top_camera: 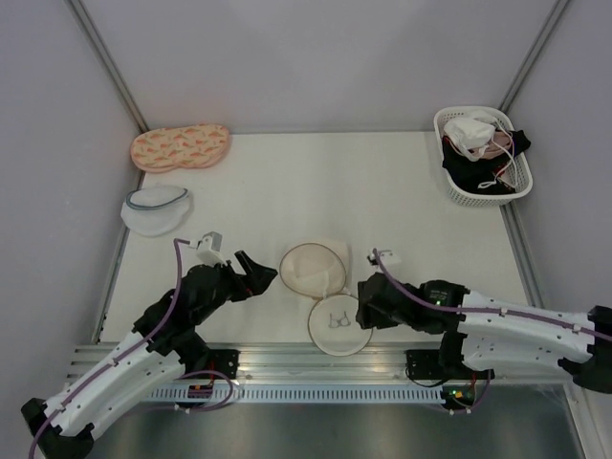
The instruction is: Unzip the laundry bag and remove the bra
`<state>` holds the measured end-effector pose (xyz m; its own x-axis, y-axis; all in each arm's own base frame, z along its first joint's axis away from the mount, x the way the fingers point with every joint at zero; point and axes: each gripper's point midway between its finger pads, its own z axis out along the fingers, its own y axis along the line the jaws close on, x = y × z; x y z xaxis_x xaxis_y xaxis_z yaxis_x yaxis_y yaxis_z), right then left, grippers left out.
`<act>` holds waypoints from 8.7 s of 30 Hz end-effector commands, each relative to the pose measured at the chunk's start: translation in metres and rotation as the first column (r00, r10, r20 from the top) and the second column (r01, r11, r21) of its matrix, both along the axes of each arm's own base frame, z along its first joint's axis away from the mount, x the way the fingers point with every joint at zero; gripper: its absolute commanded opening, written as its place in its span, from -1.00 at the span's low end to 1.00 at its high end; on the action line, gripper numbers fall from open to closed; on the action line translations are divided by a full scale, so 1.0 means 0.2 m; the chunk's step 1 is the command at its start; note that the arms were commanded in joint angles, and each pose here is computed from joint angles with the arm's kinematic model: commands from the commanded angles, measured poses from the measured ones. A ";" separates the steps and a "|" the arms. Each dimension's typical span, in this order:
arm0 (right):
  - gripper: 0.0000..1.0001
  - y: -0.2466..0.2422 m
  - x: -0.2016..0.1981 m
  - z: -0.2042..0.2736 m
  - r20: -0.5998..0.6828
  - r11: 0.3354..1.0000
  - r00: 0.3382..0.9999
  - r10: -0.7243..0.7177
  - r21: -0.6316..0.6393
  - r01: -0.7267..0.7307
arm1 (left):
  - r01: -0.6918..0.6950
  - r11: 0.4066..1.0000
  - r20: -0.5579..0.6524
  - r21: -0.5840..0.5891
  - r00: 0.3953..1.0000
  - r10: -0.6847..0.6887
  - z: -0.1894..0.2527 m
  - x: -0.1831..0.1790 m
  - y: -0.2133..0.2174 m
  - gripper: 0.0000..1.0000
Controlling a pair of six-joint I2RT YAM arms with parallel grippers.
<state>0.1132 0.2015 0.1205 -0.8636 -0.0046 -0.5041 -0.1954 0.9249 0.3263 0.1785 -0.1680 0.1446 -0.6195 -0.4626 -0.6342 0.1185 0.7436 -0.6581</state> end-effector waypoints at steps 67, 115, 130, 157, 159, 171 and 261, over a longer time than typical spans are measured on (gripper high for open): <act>-0.99 0.23 -0.14 0.25 0.234 0.968 0.949 -0.211 0.184 0.170 | -0.087 0.996 0.012 0.000 0.996 0.087 0.07 -0.01 0.11 0.99; -0.99 0.20 -0.27 -0.69 0.004 0.942 0.958 -0.287 -0.179 0.283 | -0.088 0.996 0.030 -0.018 0.996 0.088 0.11 -0.04 0.14 0.99; -0.99 0.32 -0.14 0.16 0.124 0.957 0.974 -0.187 0.248 0.152 | -0.115 0.993 0.034 -0.025 0.993 0.116 0.12 -0.03 0.16 0.99; -0.99 0.82 0.74 0.55 0.410 0.991 0.903 -0.130 0.065 0.113 | -0.127 0.948 0.166 -0.291 0.969 0.181 0.52 -0.12 0.25 0.99; -0.99 0.91 0.77 0.53 0.404 0.995 0.909 -0.101 0.063 0.082 | -0.134 0.927 0.196 -0.350 0.958 0.212 0.59 -0.15 0.31 0.99; 0.37 1.17 0.64 0.46 0.225 0.877 0.970 0.091 0.443 -0.185 | -0.186 0.905 0.166 -0.384 0.950 0.266 0.61 -0.19 0.39 0.99; 0.39 -0.10 0.29 0.45 0.340 0.940 0.910 -0.235 0.317 0.125 | -0.330 0.902 0.056 -0.279 0.932 0.359 0.40 1.16 0.77 0.99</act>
<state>0.1722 0.1781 0.2009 -0.6082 0.3194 -0.7266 -0.1422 0.8568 0.4957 0.4384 0.0008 0.2203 -0.2623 -0.8382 -0.4781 -0.0749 0.5116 -0.8559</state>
